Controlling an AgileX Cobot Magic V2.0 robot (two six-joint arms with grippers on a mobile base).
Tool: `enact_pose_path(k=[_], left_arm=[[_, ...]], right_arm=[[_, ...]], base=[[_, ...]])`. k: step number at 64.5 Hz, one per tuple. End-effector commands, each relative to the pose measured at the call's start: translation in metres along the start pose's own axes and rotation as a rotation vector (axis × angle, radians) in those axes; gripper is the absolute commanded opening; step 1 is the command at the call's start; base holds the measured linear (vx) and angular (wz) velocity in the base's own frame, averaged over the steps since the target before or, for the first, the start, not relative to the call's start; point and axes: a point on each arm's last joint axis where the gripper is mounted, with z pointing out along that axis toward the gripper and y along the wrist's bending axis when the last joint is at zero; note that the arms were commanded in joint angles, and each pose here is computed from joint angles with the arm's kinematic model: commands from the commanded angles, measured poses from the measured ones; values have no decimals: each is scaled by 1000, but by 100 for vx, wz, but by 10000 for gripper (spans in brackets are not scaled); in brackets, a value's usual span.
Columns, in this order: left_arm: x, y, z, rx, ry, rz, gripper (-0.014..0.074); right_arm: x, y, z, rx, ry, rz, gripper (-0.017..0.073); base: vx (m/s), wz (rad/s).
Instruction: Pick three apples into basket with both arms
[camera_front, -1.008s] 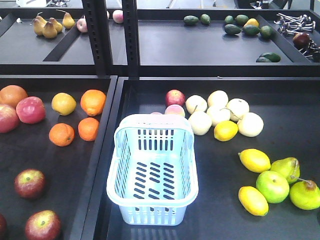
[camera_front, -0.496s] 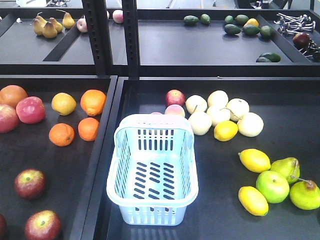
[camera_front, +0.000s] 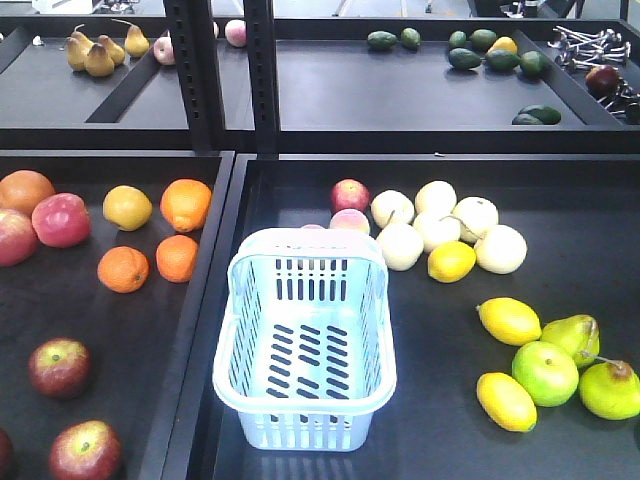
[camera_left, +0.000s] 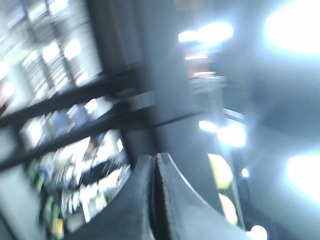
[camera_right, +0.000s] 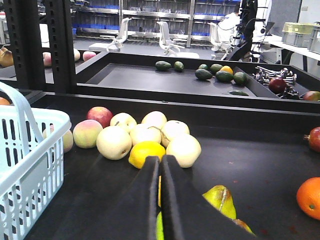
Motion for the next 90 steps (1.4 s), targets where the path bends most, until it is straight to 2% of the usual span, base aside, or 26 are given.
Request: enact_pose_path(k=[1, 8, 12, 24, 33, 38, 42, 50, 56, 60, 70, 77, 84, 86, 90], left_arm=[[-10, -34, 8, 60, 5, 204, -6], [-8, -58, 23, 89, 114, 385, -6], [-4, -69, 35, 105, 205, 459, -6], [13, -75, 78, 110, 511, 585, -6], [21, -72, 110, 126, 670, 673, -6], [24, -70, 127, 145, 718, 733, -6], [26, -66, 140, 152, 762, 761, -6], [33, -63, 164, 220, 878, 836, 22], [38, -58, 181, 247, 951, 838, 80], [41, -54, 193, 261, 981, 843, 152], [51, -47, 222, 328, 1028, 919, 395], [68, -35, 240, 362, 1109, 949, 510], [92, -20, 256, 389, 1204, 970, 531], [101, -17, 258, 413, 1230, 993, 529], [119, -5, 265, 462, 1287, 1071, 519]], right_arm=[[-3, 0, -1, 8, -78, -6, -4], [-3, 0, -1, 8, -78, -6, -4], [-3, 0, -1, 8, -78, -6, -4], [-3, 0, -1, 8, -78, -6, -4], [-3, 0, -1, 8, -78, -6, -4], [-3, 0, -1, 8, -78, -6, -4], [-3, 0, -1, 8, -78, -6, -4], [-3, 0, -1, 8, -78, -6, -4], [-3, 0, -1, 8, -78, -6, -4], [-3, 0, -1, 8, -78, -6, -4], [-3, 0, -1, 8, -78, -6, -4], [-3, 0, -1, 8, -78, -6, -4], [-3, 0, -1, 8, -78, -6, -4], [-3, 0, -1, 8, -78, -6, -4], [-3, 0, -1, 8, -78, -6, -4]], base=[[0, 0], [0, 0], [0, 0], [0, 0], [0, 0], [0, 0], [0, 0], [0, 0], [0, 0], [0, 0], [0, 0], [0, 0], [0, 0], [0, 0], [0, 0]])
